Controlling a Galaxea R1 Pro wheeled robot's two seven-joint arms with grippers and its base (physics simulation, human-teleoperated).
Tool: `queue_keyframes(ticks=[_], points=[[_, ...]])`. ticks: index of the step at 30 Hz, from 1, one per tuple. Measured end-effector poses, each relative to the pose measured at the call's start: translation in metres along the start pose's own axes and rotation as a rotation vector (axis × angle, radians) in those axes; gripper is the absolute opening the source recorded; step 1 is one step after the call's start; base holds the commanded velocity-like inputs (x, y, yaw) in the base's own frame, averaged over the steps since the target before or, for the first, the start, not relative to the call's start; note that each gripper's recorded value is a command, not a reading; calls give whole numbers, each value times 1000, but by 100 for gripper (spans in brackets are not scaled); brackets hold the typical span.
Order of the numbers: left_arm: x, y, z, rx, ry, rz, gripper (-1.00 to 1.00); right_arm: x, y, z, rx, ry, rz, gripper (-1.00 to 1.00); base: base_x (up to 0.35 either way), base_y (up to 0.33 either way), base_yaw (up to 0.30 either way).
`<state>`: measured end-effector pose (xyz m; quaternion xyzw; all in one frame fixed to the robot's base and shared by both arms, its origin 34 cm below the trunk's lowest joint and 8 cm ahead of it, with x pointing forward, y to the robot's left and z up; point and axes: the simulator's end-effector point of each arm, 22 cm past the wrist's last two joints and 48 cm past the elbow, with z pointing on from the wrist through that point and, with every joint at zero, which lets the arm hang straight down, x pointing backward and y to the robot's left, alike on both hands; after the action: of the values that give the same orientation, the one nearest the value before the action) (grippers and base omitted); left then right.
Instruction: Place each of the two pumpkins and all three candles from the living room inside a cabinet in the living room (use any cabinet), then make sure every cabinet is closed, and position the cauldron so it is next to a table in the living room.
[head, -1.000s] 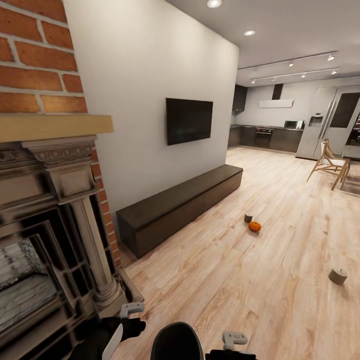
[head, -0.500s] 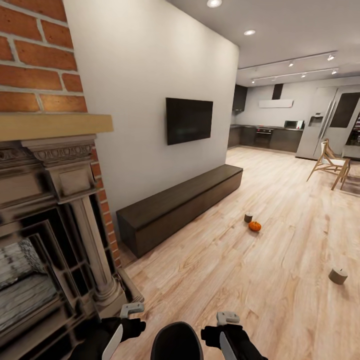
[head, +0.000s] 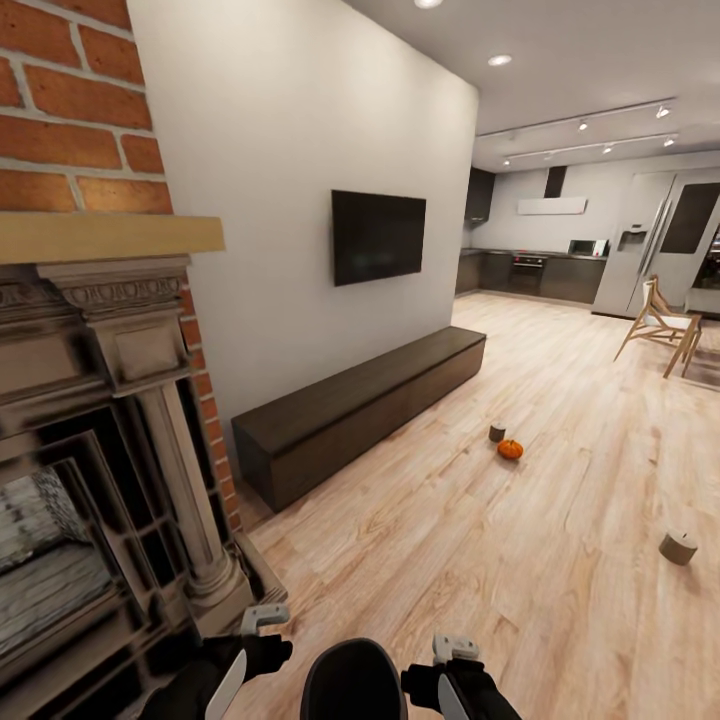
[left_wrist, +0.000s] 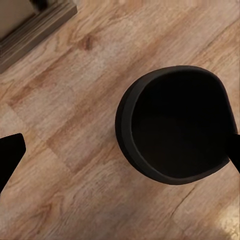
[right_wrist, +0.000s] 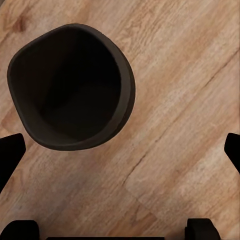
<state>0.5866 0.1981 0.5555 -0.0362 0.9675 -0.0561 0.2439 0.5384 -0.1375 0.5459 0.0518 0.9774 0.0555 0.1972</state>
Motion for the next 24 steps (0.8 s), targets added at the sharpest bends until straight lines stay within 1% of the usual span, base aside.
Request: queue_keyframes(ticks=[6, 10, 22, 24], points=[[21, 3, 13, -4, 27, 1, 100, 7, -2, 10, 0, 3, 0, 100, 0, 0, 0], [29, 5, 20, -6, 34, 2, 100, 11, -3, 17, 0, 4, 1, 100, 0, 0, 0], [42, 8, 38, -7, 36, 3, 100, 22, -6, 37, -1, 3, 1, 100, 0, 0, 0], [41, 9, 42, -7, 20, 4, 100, 21, -6, 40, 0, -8, 3, 100, 0, 0, 0]])
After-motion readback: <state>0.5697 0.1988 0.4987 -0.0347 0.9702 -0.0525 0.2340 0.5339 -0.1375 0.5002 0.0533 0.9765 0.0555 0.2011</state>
